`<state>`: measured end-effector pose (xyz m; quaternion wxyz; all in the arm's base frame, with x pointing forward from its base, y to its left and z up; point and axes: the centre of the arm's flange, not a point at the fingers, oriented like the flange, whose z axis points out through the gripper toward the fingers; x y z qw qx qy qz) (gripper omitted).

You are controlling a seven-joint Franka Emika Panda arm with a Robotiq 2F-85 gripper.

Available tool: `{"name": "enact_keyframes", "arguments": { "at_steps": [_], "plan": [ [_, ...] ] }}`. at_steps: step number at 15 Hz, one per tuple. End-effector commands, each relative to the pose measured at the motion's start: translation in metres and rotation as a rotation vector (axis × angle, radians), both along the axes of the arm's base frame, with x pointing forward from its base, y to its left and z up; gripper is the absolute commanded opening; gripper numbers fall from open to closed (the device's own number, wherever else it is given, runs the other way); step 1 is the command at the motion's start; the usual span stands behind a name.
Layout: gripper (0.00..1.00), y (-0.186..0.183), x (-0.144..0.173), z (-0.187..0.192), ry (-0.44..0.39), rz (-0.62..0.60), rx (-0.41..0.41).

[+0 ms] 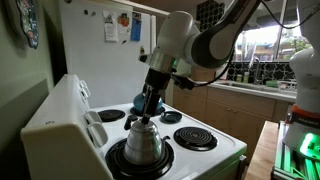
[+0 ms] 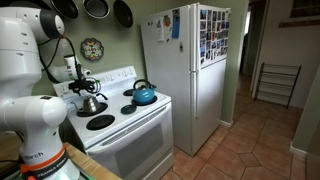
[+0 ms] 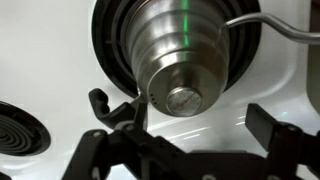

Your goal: Move the stove top kettle from the rear right stove plate to the rear left stove plate

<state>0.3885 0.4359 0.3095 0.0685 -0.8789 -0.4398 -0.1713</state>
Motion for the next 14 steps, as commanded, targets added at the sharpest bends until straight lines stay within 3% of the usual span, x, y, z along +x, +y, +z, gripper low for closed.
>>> {"name": "enact_keyframes", "arguments": {
  "at_steps": [1, 4, 7, 11, 13, 14],
  "plan": [
    [1.00, -0.022, 0.007, 0.034, 0.021, -0.116, -0.018],
    [1.00, -0.046, 0.017, 0.078, 0.043, -0.250, 0.026],
    [1.00, -0.066, 0.017, 0.115, 0.137, -0.338, 0.019],
    [1.00, -0.079, 0.000, 0.155, 0.316, -0.328, 0.005],
    [1.00, -0.085, -0.008, 0.166, 0.330, -0.328, -0.036],
    [1.00, -0.071, 0.000, 0.155, 0.303, -0.328, -0.012]
  ]
}}
